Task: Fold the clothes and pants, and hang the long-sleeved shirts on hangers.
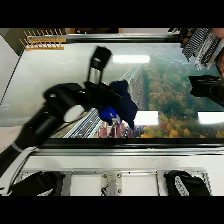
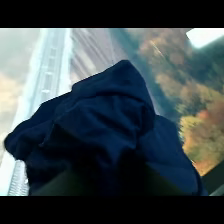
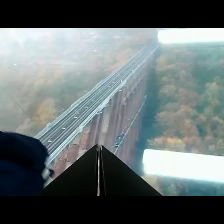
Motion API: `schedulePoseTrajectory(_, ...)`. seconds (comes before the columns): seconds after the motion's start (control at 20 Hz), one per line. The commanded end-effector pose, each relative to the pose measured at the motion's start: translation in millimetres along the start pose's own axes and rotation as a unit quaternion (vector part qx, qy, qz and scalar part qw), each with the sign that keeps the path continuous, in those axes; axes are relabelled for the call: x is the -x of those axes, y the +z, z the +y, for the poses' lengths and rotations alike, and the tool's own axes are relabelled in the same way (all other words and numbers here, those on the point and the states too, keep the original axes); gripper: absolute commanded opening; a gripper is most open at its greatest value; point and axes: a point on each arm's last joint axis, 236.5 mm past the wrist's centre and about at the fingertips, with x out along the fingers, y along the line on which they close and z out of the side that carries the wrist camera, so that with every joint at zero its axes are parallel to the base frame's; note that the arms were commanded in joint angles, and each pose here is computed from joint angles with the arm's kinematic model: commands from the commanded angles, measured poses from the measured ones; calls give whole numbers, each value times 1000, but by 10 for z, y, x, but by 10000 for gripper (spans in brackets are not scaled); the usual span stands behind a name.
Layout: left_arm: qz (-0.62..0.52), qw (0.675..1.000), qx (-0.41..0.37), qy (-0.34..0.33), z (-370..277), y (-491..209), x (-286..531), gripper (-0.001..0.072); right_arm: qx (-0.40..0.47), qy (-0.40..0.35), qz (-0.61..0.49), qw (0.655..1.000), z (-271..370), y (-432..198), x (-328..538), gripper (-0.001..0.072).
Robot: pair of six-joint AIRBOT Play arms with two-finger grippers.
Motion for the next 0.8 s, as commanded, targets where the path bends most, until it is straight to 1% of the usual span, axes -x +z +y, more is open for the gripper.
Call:
schedulePoseTrajectory(0.0, 35, 999, 18, -24, -315, -300, -595, 713, 1, -4, -8, 1000, -16, 39, 2, 6)
schedulePoseTrajectory(0.1, 48, 997, 53, -7, -73, -231, -704, 699, 1, -3, -8, 1000, -15, 39, 2, 7)
schedulePoseTrajectory(0.2, 49, 993, 105, 24, 442, -74, -690, 699, 1, -3, -8, 1000, -15, 38, 2, 6)
schedulePoseTrajectory(0.25, 53, 988, 142, 39, 753, -80, -694, 698, 1, -3, -8, 1000, -15, 37, 2, 6)
schedulePoseTrajectory(0.35, 88, 969, 227, 50, 1280, -341, -787, 698, 1, -2, -4, 1000, -5, 21, 1, 6)
schedulePoseTrajectory(0.4, 105, 957, 266, 39, 1440, -511, -872, 698, 1, -1, 0, 1000, -2, 1, 1, 6)
schedulePoseTrajectory(0.5, 139, 925, 353, -11, 1560, -852, -1081, 698, 1, 3, 13, 1000, 15, -61, -1, 7)
schedulePoseTrajectory(0.55, 154, 910, 383, -42, 1547, -979, -1193, 698, 1, 5, 20, 1000, 23, -93, 1, 6)
schedulePoseTrajectory(0.65, 166, 886, 422, -96, 1466, -1109, -1404, 699, 1, 9, 35, 999, 42, -169, 3, 6)
schedulePoseTrajectory(0.75, 166, 869, 440, -155, 1303, -1079, -1584, 698, 0, 12, 52, 999, 53, -243, -4, 6)
